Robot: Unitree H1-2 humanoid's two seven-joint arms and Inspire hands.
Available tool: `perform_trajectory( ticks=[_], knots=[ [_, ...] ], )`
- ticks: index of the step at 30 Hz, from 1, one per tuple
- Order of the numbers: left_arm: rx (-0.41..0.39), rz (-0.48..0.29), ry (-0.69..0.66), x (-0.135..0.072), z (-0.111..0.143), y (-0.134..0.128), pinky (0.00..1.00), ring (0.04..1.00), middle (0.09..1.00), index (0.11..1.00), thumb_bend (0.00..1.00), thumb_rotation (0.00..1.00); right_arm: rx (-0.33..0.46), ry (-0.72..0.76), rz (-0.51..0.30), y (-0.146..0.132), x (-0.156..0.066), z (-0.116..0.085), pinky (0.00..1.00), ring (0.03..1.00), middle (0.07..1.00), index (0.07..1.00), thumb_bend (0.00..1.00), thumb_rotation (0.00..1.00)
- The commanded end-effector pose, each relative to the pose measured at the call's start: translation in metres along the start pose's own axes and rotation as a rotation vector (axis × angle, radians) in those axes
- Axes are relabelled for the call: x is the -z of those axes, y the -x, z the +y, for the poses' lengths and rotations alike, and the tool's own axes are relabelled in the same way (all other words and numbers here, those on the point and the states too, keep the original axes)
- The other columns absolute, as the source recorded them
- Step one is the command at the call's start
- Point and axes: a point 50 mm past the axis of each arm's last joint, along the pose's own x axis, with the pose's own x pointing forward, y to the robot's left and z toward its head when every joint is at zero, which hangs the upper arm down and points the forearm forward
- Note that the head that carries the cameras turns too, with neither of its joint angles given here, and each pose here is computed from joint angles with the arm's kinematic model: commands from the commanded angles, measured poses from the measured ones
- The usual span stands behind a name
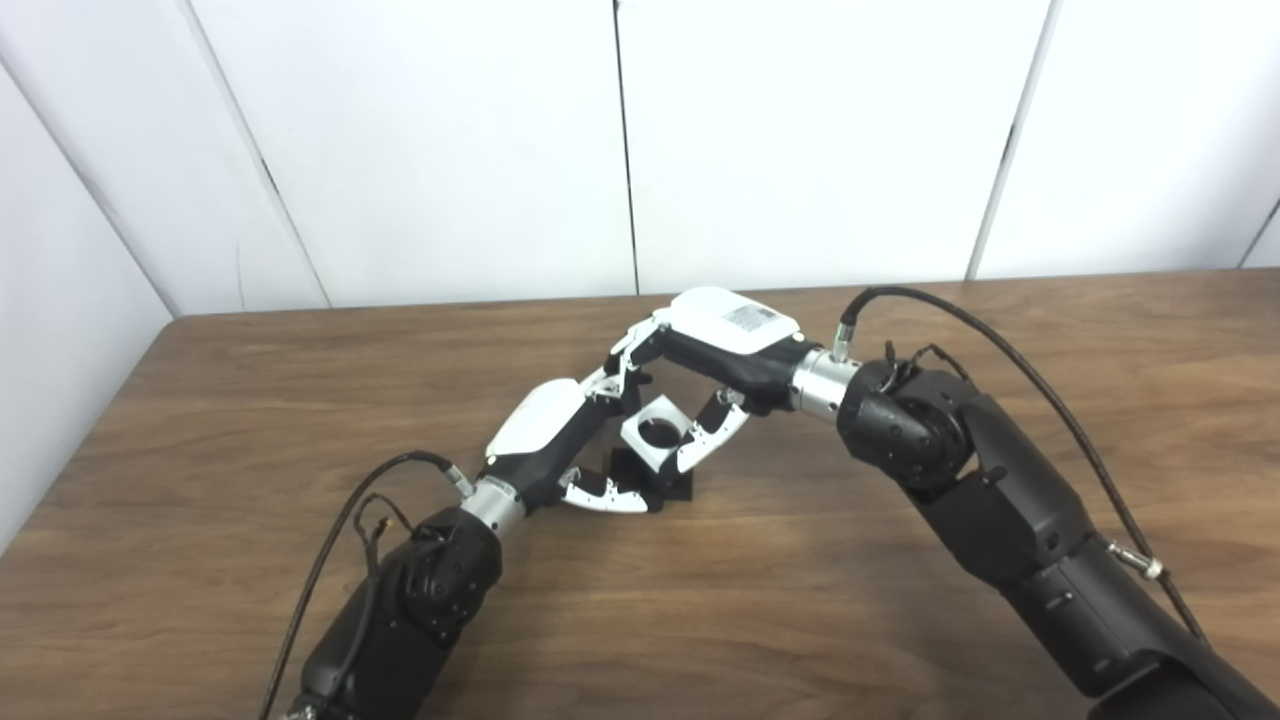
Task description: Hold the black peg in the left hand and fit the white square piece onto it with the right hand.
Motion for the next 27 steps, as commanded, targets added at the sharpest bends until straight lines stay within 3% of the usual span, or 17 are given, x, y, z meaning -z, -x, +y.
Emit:
perform_trajectory(
  ticks=[1, 27],
  knots=[
    [0.033, 0.031, -0.046, 0.004, -0.001, 0.003, 0.94, 0.984, 0.926, 0.492, 0.52, 0.08, 0.069, 0.039, -0.045, -0.005, -0.005, -0.023, 0.88, 0.839, 0.778, 0.48, 0.52, 0.15],
    [0.024, 0.009, -0.046, -0.003, -0.004, 0.002, 0.92, 0.978, 0.91, 0.491, 0.52, 0.08, 0.056, -0.042, -0.016, -0.02, 0.003, 0.006, 0.89, 0.844, 0.776, 0.481, 0.52, 0.14]
  ],
)
